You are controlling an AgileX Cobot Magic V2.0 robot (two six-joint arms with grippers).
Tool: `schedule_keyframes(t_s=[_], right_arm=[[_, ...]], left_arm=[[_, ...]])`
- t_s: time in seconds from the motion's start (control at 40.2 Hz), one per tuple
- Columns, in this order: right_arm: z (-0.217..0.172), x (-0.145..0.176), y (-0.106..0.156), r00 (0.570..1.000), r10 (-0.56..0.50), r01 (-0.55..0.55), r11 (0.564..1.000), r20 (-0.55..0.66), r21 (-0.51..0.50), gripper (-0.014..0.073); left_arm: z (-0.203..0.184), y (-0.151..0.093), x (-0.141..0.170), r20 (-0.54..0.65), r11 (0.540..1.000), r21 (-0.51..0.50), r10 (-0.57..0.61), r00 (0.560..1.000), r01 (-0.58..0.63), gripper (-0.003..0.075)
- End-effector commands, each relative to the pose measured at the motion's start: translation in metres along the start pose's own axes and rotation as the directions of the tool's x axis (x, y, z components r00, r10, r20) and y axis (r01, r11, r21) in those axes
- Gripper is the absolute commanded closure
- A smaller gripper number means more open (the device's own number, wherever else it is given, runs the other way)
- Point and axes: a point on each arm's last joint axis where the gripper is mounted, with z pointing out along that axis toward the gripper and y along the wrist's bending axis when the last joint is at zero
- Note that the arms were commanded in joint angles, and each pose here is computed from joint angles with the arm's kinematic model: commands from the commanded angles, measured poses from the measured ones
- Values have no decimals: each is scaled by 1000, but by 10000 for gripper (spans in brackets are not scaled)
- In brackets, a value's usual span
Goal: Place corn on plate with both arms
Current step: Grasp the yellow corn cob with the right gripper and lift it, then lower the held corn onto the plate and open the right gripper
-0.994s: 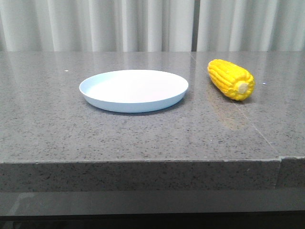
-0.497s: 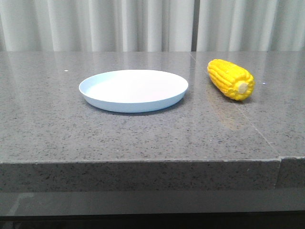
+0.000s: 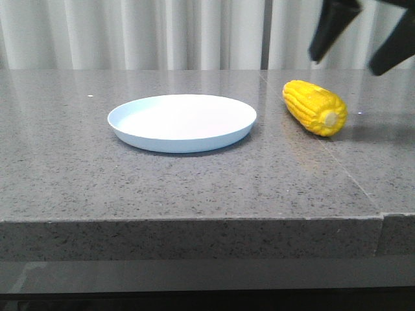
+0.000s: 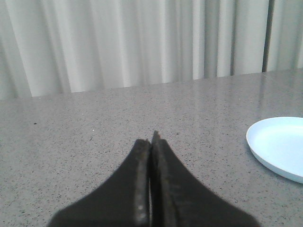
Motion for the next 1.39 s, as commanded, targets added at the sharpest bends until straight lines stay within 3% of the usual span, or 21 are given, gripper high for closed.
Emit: schedule_keyframes(t_s=[0.0,0.448,0.547,0.671,0.796,0.945,1.094,1.367], right_arm=[[3,-23,8,997,-11,14,999,71,-31,-28],[53,-36,7,1000,-1,1,1000,-24,-22,5],[52,-35,7,999,-2,1,1000,-35,-22,151],[50,-36,8,1000,-2,2,1000,-31,-23,424],[40,-39,10,1000,-7,7,1000,-2,-31,575],[11,-46,19,996,22,-15,997,89,-73,565],[-15,-49,39,982,103,-70,977,158,-203,556],[6,-28,105,987,121,-73,922,103,-379,556]], left_arm=[[-2,0,-16,99,1000,9,4,995,-5,741],[-2,0,-16,99,1000,9,4,995,-5,741],[-2,0,-16,99,1000,9,4,995,-5,741],[-2,0,-16,99,1000,9,4,995,-5,741],[-2,0,-16,99,1000,9,4,995,-5,741],[-2,0,-16,99,1000,9,4,995,-5,741],[-2,0,-16,99,1000,9,4,995,-5,740],[-2,0,-16,99,1000,9,4,995,-5,741]])
